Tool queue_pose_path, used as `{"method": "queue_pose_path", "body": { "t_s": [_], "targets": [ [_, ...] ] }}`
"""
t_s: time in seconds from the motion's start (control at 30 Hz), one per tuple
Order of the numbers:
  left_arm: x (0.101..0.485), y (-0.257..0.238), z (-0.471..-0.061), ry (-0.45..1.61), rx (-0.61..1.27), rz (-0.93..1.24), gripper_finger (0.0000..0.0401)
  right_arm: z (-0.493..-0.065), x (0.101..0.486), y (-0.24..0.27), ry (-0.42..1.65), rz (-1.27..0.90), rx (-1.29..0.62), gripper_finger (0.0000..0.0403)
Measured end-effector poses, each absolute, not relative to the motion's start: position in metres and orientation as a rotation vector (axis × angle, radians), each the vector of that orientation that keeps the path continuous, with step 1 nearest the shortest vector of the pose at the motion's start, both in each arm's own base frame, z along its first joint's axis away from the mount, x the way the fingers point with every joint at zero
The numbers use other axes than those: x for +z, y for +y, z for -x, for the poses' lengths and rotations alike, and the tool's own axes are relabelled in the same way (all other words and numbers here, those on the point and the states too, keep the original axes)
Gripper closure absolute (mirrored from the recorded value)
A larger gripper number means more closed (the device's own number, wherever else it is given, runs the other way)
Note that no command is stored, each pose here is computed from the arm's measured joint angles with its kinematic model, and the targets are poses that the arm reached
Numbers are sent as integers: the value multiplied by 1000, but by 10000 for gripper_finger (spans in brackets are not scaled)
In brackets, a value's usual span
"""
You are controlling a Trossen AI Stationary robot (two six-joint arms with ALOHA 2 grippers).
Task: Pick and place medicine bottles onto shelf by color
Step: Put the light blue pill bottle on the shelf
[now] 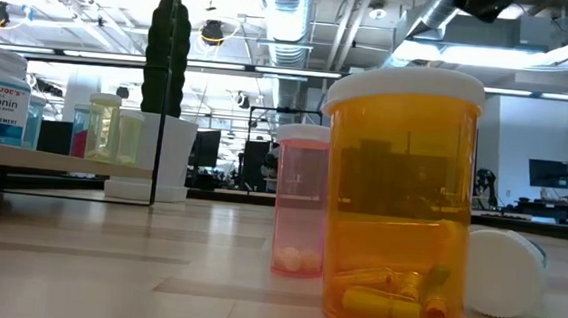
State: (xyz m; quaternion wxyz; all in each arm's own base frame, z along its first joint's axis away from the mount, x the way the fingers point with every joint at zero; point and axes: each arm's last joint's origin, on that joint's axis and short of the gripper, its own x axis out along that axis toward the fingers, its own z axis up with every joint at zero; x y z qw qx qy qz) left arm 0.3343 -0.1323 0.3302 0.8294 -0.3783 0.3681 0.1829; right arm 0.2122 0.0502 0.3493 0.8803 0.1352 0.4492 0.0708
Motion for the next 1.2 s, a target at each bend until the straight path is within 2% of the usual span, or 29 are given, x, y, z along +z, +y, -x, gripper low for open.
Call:
{"method": "queue_pose_path", "body": {
  "t_s": [0.27, 0.47, 0.63, 0.83, 1.03, 1.2],
  "targets": [
    [331, -168, -320, 883, 167, 722, 217, -233, 314, 95, 861, -279, 233, 148],
    [332, -203, -300, 891, 92, 673, 217, -256, 291, 147, 808, -250, 375, 148],
    [337, -223, -293, 806, 53, 698, 217, -266, 260, 177, 832, -35, 499, 148],
    [350, -238, -293, 657, -28, 779, 217, -279, 225, 187, 889, 158, 559, 148],
    [365, -244, -299, 487, -68, 844, 217, -293, 191, 192, 943, 280, 594, 148],
    [370, -244, -301, 434, -83, 861, 217, -301, 171, 190, 985, 287, 577, 148]
  ]
}}
